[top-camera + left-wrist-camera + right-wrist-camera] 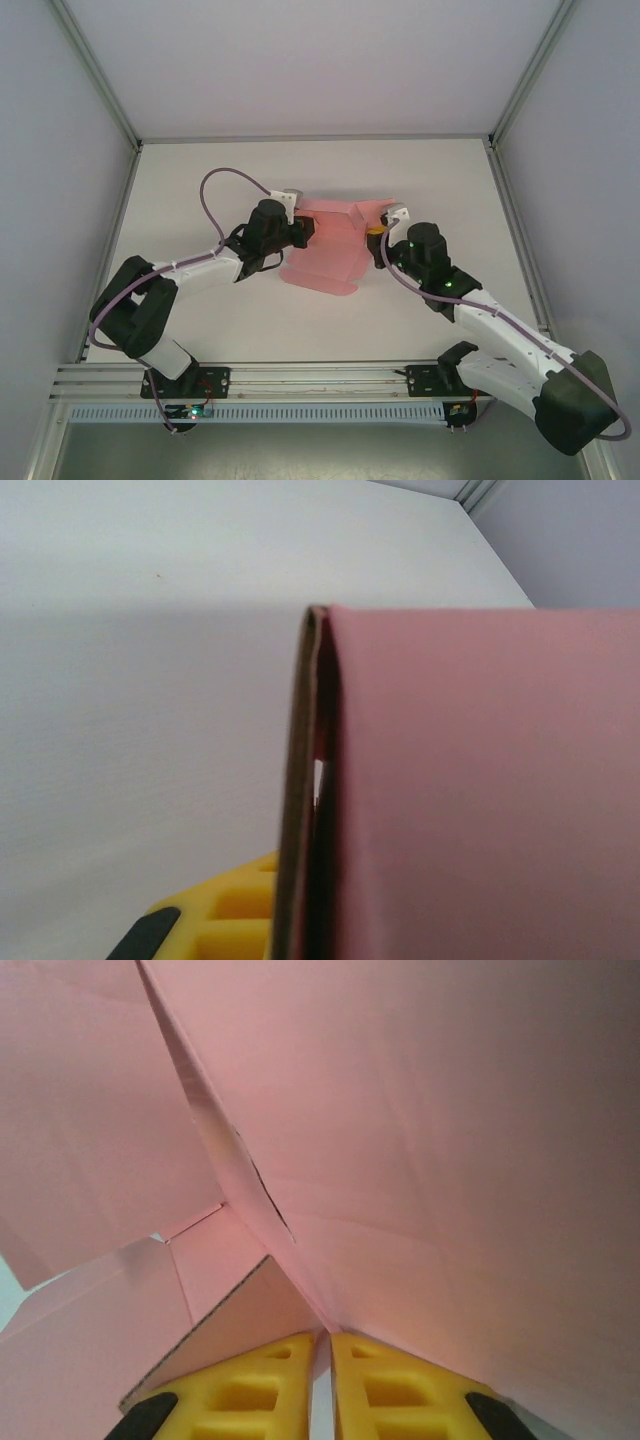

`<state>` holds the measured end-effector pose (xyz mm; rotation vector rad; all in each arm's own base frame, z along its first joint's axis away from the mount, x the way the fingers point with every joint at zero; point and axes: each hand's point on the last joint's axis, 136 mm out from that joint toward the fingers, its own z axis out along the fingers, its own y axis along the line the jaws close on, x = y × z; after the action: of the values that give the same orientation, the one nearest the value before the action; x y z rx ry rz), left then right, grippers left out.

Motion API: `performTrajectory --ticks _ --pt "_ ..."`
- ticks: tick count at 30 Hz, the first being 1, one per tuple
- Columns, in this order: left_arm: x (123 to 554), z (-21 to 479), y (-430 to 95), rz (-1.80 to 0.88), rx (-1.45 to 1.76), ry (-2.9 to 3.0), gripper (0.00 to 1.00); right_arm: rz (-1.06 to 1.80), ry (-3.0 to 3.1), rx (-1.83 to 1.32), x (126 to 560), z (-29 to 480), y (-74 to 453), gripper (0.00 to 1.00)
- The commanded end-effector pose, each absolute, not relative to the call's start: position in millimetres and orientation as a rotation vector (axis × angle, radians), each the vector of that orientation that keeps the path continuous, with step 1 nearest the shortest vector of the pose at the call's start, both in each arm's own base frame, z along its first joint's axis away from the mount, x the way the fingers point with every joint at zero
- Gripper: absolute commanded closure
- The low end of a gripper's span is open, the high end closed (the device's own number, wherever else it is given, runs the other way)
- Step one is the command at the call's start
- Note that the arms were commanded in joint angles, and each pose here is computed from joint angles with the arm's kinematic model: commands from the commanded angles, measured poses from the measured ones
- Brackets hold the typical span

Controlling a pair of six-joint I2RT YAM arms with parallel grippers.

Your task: Assemble paper box

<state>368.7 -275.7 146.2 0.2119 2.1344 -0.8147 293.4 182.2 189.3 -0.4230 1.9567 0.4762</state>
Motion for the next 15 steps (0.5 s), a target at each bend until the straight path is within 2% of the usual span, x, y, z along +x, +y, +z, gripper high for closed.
performTrajectory --ticks 1,4,10,15 --pt "371 157 -288 -0.860 0.248 2.112 1.00 0.328 1.861 -0.435 304 214 182 0.85" --pt "371 156 -290 -0.871 0.250 2.117 1.00 0.256 1.840 -0.490 304 217 187 0.80" --pt "369 161 -296 -0.934 0.243 2.109 1.00 0.215 1.910 -0.600 307 190 205 0.80" --pt "365 167 -298 -0.964 0.246 2.101 1.00 0.007 1.984 -0.707 315 160 208 0.80"
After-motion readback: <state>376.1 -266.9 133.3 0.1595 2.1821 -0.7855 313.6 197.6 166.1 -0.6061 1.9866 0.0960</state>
